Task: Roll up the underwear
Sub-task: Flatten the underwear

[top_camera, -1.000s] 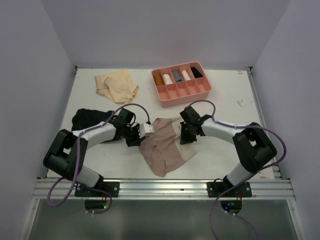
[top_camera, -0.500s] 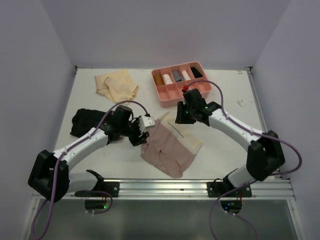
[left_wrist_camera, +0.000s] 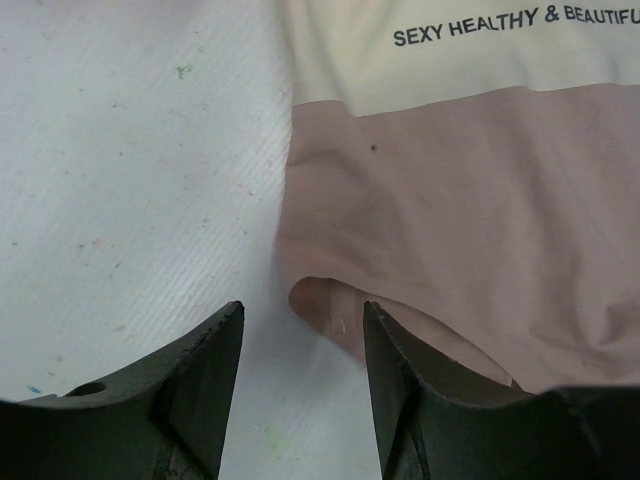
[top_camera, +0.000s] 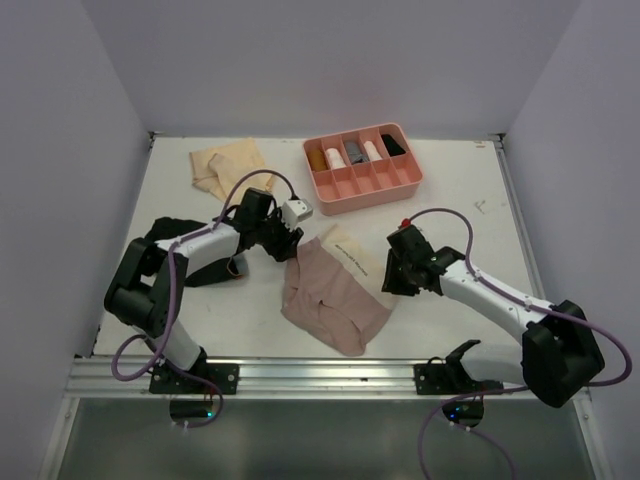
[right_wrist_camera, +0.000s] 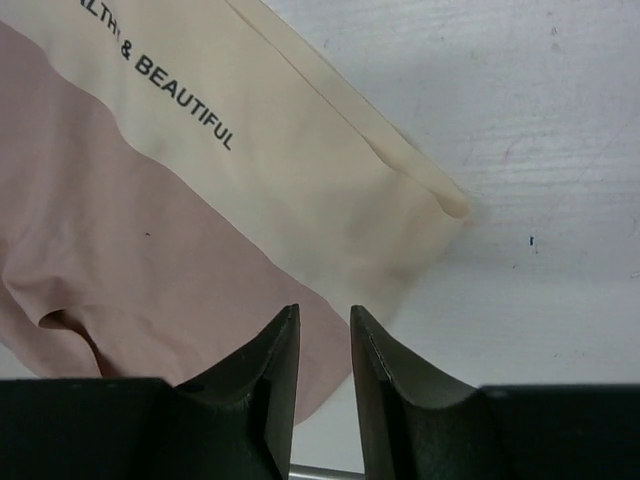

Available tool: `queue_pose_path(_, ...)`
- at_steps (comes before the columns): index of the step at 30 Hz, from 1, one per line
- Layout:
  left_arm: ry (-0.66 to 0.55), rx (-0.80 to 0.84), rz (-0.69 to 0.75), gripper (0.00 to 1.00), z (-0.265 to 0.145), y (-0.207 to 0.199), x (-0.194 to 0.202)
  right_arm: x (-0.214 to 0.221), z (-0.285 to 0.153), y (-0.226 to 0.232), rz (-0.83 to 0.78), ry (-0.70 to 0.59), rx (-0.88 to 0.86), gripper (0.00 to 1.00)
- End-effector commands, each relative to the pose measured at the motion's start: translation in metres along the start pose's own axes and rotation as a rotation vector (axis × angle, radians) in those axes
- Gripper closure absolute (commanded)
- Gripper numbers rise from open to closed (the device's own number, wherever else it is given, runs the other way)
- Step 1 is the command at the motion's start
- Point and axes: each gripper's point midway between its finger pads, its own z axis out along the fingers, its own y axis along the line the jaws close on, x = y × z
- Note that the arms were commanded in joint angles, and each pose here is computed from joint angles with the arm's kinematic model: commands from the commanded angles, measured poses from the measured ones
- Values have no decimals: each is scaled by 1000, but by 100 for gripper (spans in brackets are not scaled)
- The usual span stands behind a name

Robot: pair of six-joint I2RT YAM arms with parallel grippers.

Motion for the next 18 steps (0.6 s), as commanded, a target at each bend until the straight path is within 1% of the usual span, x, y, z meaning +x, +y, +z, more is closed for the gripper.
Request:
queue_pose_path(1,-113,55,-18,48,-1,0,-29,-8,-4,5,85,-62,-28,69)
queue_pose_path(3,-118,97,-28,50,0,-7,-27,-5,-2,4,104,-56,-36,73)
queue_pose_path(5,-117,115,-53,51,-1,-9,-23,-3,-1,8,120,-52,-62,74)
queue_pose_path(11,-148,149,-112,51,-18,-6,-22,3,-3,23,181,-30,-155,88)
queue_pose_path(12,-167,187,-113,50,-22,-12,-25,0,-2,26,191,-40,-167,93)
queue_pose_path(14,-177,217,-124,48,-28,-17,-25,5,-1,35,199,-9,-214,98)
queue_pose_path(15,-187,267,-127,46,-30,-27,-26,10,2,38,203,12,-223,100)
queue_pose_path(18,-181,338,-164,43,-29,-39,-22,20,4,46,182,38,-236,100)
